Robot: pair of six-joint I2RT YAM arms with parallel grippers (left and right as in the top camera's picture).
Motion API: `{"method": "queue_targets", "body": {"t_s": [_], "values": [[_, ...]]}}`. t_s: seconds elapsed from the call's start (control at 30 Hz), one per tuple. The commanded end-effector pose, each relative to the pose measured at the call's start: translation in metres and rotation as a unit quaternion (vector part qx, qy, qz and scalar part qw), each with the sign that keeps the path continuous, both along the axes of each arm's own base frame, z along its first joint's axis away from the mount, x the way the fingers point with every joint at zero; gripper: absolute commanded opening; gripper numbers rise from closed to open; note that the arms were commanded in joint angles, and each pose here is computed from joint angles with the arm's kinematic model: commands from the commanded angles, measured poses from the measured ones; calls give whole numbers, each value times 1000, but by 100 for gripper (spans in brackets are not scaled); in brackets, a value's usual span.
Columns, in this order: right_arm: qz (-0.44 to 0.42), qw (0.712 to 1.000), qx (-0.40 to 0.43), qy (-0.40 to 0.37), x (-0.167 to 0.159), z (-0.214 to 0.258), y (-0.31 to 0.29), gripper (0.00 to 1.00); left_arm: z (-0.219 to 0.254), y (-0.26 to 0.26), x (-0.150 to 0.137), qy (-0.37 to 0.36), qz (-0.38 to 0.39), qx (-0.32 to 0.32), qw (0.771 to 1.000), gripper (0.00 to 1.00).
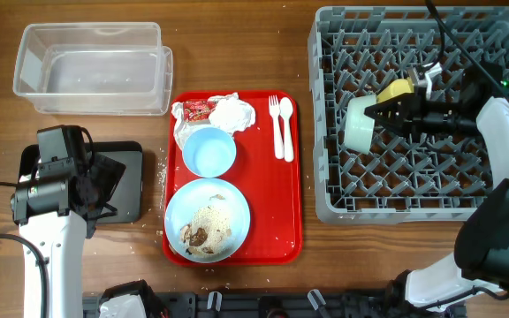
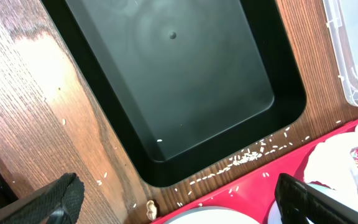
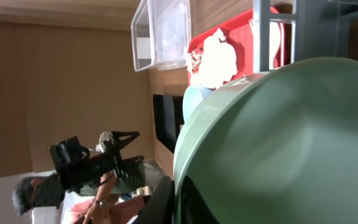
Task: Sort waste into correct bins and load items into the dishwasher rack
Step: 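Lower the pale-green bowl into the rack and release it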
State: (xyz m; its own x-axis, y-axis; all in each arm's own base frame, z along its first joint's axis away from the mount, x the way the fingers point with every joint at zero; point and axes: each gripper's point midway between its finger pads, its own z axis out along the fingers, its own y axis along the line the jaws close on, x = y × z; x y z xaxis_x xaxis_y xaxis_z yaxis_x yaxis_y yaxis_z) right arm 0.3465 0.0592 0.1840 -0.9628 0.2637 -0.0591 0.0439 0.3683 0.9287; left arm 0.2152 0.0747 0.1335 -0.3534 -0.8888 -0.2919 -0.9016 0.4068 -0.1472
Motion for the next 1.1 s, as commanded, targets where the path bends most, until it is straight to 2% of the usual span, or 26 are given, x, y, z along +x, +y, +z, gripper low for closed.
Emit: {"method": "queue_targets", "body": {"t_s": [0.0, 0.3, 0.43, 0.57, 0.63, 0.73, 0.8, 0.93, 0.97, 1.07], "values": [[-12, 994, -88, 56, -3, -38, -19, 11, 2, 3, -1, -5, 10, 7, 1000, 100], [-82, 982, -149, 86, -1, -36, -71, 18, 2, 3, -1, -5, 10, 7, 1000, 100], [-148, 956, -229, 108, -10, -27, -110, 24, 2, 3, -1, -5, 10, 7, 1000, 100], [-216, 918, -310, 119, -21, -7, -137, 39, 2, 3, -1, -5, 9, 7, 1000, 100], [-236, 908, -330, 108, -28, 9, -139, 40, 2, 3, -1, -5, 10, 7, 1000, 100], [-226, 913, -331, 81, -30, 23, -124, 35, 2, 3, -1, -5, 9, 7, 1000, 100], [-186, 920, -338, 64, -29, 24, -101, 30, 2, 3, -1, -5, 10, 7, 1000, 100], [-122, 928, -344, 71, -27, 5, -58, 9, 2, 3, -1, -5, 10, 7, 1000, 100], [-102, 931, -344, 68, -27, 2, -45, 8, 2, 3, -1, -5, 9, 7, 1000, 100], [-30, 936, -351, 26, -28, 3, 3, 14, 2, 3, -1, -5, 10, 7, 1000, 100]]}}
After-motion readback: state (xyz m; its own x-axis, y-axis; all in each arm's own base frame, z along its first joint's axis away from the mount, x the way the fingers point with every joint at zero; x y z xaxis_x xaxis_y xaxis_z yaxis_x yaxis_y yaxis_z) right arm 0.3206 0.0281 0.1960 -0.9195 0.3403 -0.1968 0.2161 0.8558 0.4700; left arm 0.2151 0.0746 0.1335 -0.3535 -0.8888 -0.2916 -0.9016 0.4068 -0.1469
